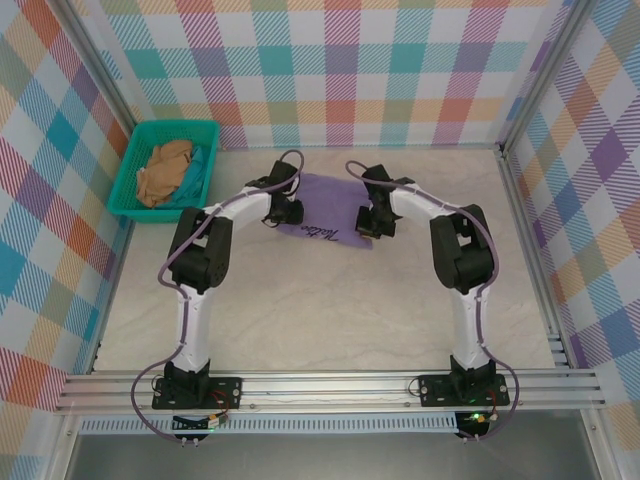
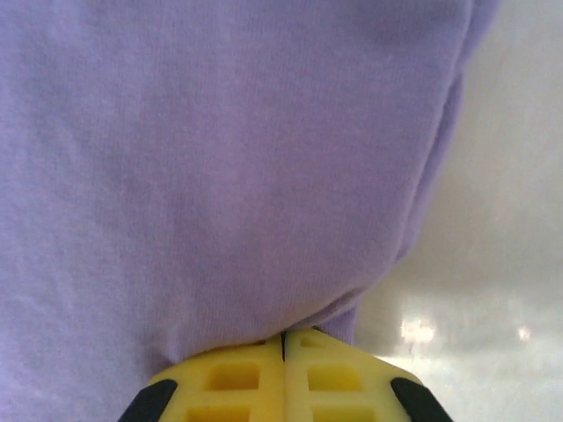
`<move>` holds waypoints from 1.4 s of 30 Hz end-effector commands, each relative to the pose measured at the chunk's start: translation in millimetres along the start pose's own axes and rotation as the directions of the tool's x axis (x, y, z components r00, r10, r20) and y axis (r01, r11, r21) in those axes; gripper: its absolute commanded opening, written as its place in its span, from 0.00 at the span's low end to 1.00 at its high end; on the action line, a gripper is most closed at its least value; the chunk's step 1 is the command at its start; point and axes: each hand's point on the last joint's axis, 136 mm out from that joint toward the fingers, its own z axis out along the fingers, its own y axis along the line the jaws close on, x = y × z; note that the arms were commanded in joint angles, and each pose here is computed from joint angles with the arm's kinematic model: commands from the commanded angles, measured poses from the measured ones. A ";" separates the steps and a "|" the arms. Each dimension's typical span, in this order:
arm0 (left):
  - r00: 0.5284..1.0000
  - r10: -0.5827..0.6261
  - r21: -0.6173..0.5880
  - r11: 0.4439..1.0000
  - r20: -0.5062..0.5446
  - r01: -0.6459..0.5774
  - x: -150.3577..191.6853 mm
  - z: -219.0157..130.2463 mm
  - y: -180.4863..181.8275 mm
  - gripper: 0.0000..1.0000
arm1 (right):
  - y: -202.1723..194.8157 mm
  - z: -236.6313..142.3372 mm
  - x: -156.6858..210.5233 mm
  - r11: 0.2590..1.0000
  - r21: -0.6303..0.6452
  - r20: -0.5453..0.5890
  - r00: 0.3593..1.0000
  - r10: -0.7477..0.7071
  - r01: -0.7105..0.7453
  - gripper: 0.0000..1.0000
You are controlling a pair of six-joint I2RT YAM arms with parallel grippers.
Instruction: Fold and stack the t-shirts
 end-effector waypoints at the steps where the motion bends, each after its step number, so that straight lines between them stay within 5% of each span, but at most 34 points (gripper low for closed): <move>1: 0.989 0.004 -0.070 0.997 -0.151 -0.015 29.1 28.5 20.3 0.31 | -17.9 11.3 -18.1 0.999 0.047 -0.013 1.000 0.001 -0.001 0.00; 11: 0.993 0.018 -0.037 0.999 -0.113 -0.022 -35.0 60.7 32.9 0.32 | -10.4 20.9 -100.1 0.999 -0.049 0.026 1.000 0.000 0.001 0.00; 19: 0.999 0.007 -0.019 1.000 -0.033 -0.008 -69.8 65.0 37.9 0.40 | -7.5 30.2 -128.2 0.993 -0.114 0.037 0.999 0.035 -0.030 0.00; 24: 1.000 0.007 0.018 1.000 0.002 -0.007 -79.8 48.0 30.5 0.46 | -4.5 18.3 -136.2 0.990 -0.143 0.068 0.998 0.013 -0.003 0.24; 27: 0.999 0.003 0.016 1.000 0.051 -0.004 -94.5 28.2 29.7 0.57 | -2.7 -2.8 -143.1 0.990 -0.140 0.111 0.994 -0.019 0.034 0.34; 32: 0.984 0.022 0.021 0.999 0.176 -0.027 -133.9 -28.6 24.1 1.00 | -3.2 -51.7 -153.2 0.987 -0.137 0.182 0.981 -0.060 0.086 0.39; 39: 0.924 0.030 0.034 0.998 0.382 -0.046 -180.9 -148.4 13.4 1.00 | -6.1 -132.0 -143.9 0.981 -0.111 0.282 0.952 -0.121 0.158 0.50; 42: 0.890 0.017 0.052 0.998 0.456 -0.046 -183.9 -200.4 9.6 1.00 | -8.1 -158.2 -128.7 0.978 -0.111 0.322 0.938 -0.130 0.174 0.69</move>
